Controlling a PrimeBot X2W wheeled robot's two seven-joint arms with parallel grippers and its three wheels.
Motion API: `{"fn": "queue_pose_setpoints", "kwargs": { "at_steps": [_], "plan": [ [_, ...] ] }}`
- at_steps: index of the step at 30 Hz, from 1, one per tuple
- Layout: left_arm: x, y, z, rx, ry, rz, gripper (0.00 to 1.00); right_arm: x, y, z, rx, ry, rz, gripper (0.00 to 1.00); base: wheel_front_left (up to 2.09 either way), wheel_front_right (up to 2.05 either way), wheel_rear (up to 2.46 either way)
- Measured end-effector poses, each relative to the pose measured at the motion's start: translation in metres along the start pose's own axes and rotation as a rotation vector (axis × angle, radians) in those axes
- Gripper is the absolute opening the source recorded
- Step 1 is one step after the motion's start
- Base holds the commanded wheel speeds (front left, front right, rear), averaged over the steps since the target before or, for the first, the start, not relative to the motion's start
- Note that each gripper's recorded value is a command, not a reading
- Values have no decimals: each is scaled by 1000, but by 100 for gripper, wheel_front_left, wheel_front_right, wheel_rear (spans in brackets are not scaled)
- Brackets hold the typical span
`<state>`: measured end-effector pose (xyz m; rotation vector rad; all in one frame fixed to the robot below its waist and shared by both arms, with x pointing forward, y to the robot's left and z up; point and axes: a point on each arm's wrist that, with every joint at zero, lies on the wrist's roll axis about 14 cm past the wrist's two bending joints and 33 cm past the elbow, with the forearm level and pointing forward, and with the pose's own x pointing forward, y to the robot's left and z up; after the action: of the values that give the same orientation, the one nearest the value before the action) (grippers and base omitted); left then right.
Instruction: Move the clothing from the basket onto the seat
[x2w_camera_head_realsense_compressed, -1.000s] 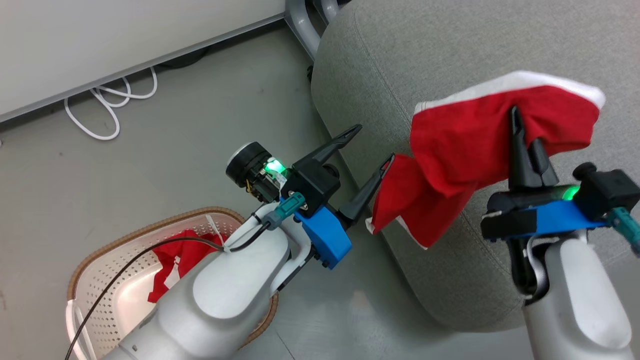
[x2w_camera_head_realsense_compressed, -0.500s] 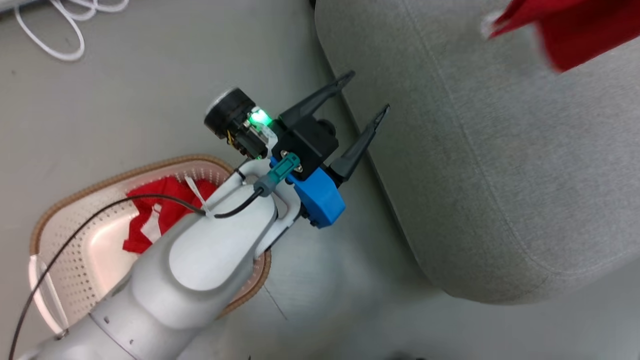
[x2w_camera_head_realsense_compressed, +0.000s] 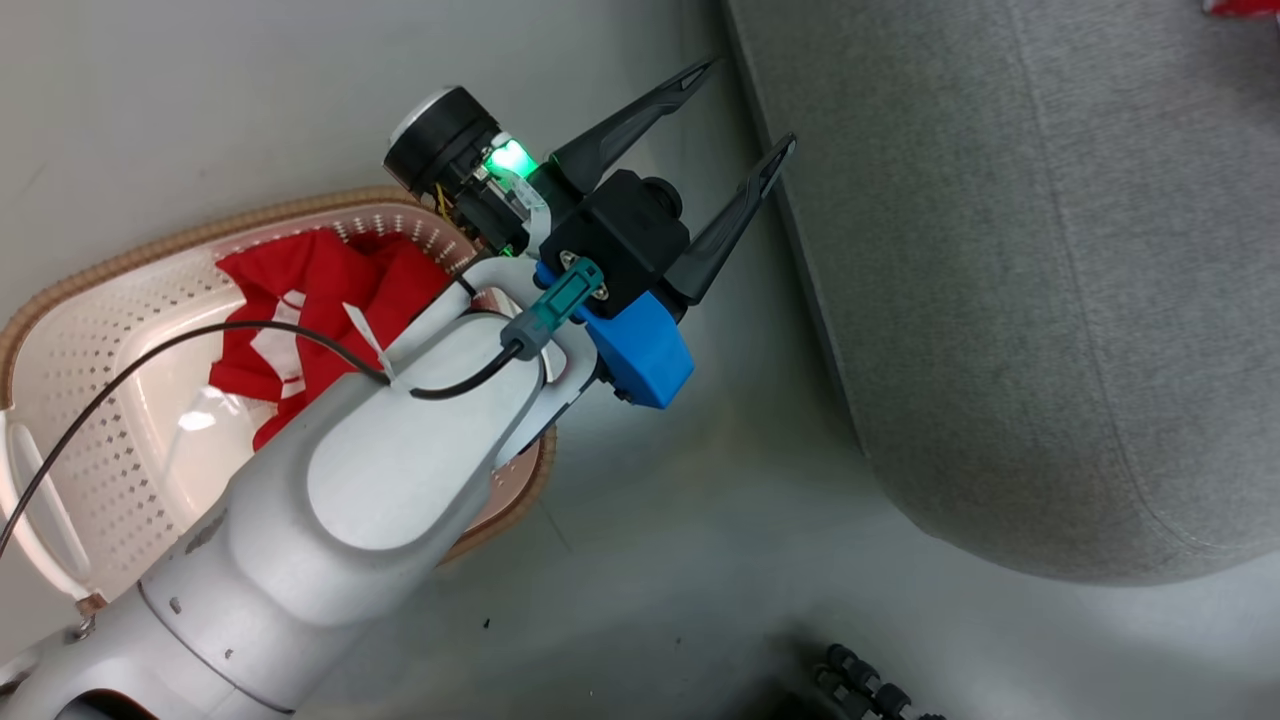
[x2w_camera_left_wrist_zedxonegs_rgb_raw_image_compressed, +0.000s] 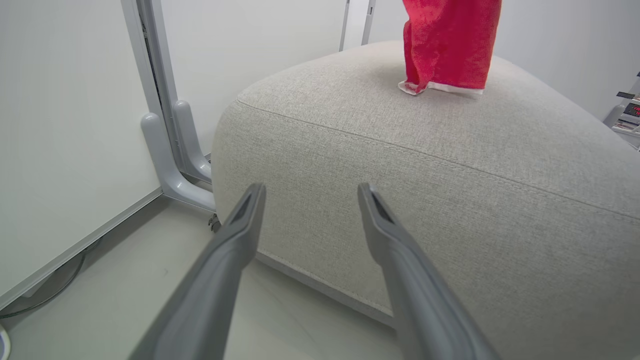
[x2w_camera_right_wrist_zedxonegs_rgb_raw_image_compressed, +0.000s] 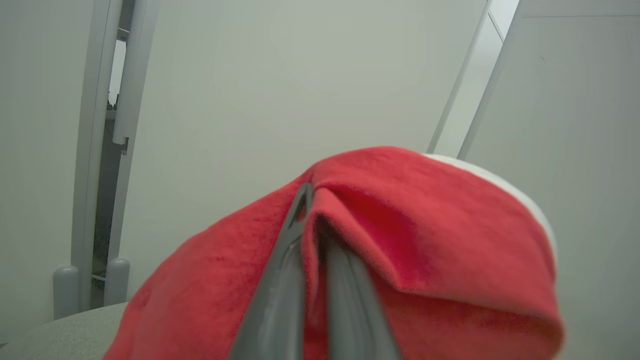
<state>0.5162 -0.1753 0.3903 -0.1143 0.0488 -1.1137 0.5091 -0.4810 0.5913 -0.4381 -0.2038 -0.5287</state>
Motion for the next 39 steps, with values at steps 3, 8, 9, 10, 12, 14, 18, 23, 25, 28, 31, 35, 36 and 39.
{"fn": "queue_pose_setpoints", "kwargs": {
  "at_steps": [3,8,9,10,12,14,18,23,25,28,31,35,36,39],
  "plan": [
    [-2,6,-6,-3,4,13,100,-6,11,-37,-2,98,15,0,0,0,0],
    [-7,12,-17,-10,25,26,100,-22,31,-86,15,234,31,0,0,0,0],
    [-8,13,-19,-10,27,29,100,-26,35,-95,22,261,34,0,0,0,0],
    [-9,14,-20,-10,30,32,100,-31,39,-104,29,287,35,0,0,0,0],
    [-10,15,-21,-9,34,35,100,-40,46,-119,44,334,39,0,0,0,0],
    [-10,15,-20,-8,33,35,100,-46,50,-126,55,360,41,0,0,0,0],
    [-10,15,-19,-2,34,34,100,-57,54,-136,73,402,40,0,0,0,0],
    [-10,13,-4,8,11,41,100,-62,37,-122,89,374,4,100,0,0,0],
    [-11,10,2,6,-1,45,100,-73,30,-117,86,371,-1,100,0,0,0],
    [-13,4,14,1,-19,51,100,-94,22,-110,84,373,0,100,0,0,0],
    [-15,-3,27,1,-34,56,100,-108,14,-94,76,346,6,100,0,0,0],
    [-22,-8,47,2,-55,92,100,-119,17,-65,79,287,43,100,0,0,0],
    [-25,-7,52,-1,-59,107,100,-120,19,-57,89,267,53,100,0,0,0],
    [-34,-4,68,7,-75,156,100,-122,28,-32,117,203,96,100,0,0,0]
  ]
}}
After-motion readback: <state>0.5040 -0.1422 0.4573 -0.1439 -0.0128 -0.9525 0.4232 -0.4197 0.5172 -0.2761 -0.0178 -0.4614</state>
